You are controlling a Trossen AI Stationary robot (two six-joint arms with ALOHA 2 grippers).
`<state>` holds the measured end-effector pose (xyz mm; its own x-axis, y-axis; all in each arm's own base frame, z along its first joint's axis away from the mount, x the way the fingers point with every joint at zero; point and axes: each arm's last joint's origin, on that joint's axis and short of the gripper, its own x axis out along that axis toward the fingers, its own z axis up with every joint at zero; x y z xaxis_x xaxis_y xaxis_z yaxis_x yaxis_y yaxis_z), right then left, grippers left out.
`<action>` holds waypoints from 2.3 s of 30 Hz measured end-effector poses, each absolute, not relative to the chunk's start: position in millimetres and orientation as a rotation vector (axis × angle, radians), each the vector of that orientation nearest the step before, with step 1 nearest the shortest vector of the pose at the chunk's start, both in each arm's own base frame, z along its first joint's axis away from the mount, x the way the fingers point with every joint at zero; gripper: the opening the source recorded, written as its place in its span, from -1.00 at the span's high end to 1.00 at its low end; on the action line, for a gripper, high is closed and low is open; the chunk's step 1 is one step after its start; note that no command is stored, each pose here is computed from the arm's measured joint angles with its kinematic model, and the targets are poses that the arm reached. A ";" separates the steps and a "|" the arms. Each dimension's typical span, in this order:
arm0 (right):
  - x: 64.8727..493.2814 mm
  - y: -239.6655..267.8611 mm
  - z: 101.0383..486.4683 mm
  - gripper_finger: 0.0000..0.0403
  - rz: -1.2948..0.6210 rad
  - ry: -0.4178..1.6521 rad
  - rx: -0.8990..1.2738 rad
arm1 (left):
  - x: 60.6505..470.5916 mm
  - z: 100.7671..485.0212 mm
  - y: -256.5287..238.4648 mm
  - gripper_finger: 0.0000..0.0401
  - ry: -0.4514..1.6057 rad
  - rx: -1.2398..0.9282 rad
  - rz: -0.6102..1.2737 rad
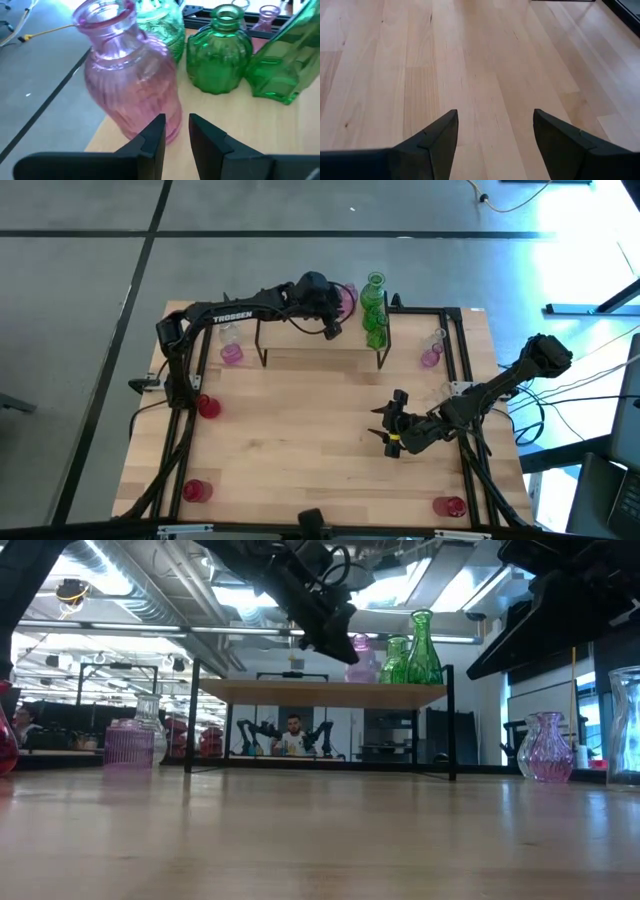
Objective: Sort vases onto shelf
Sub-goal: Put the bottom pink vase on the shelf, then put the left pink vase on the shelf aligned with the other pink vase
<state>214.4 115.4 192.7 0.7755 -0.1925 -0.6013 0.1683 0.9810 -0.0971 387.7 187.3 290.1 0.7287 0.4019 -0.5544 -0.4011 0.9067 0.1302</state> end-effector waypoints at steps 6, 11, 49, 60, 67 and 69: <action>214.4 115.4 192.7 -0.18 -0.195 0.655 -0.039 | 388.0 294.9 171.7 0.61 0.629 -0.011 0.401; 214.3 115.4 192.7 -0.18 -0.195 0.655 -0.040 | 365.2 332.4 137.2 0.61 0.642 -0.010 0.360; 218.0 115.1 198.1 -0.18 -0.224 0.583 -0.180 | 153.5 288.9 76.6 0.22 1.220 -0.375 0.783; 218.0 115.4 197.8 -0.18 -0.214 0.588 -0.168 | 161.4 240.0 98.8 0.23 1.401 -0.383 0.686; 218.0 115.5 197.7 -0.18 -0.214 0.588 -0.168 | 164.0 233.2 109.3 0.23 1.457 -0.262 0.639; 218.0 115.5 197.8 -0.18 -0.214 0.587 -0.168 | 163.3 231.3 113.7 0.23 1.465 -0.268 0.646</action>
<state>218.0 115.5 197.8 0.8114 -0.2468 -0.5299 0.1515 0.9643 -0.2170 163.3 113.7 231.3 -0.0240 0.2405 -0.9703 -0.5544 0.8045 0.2132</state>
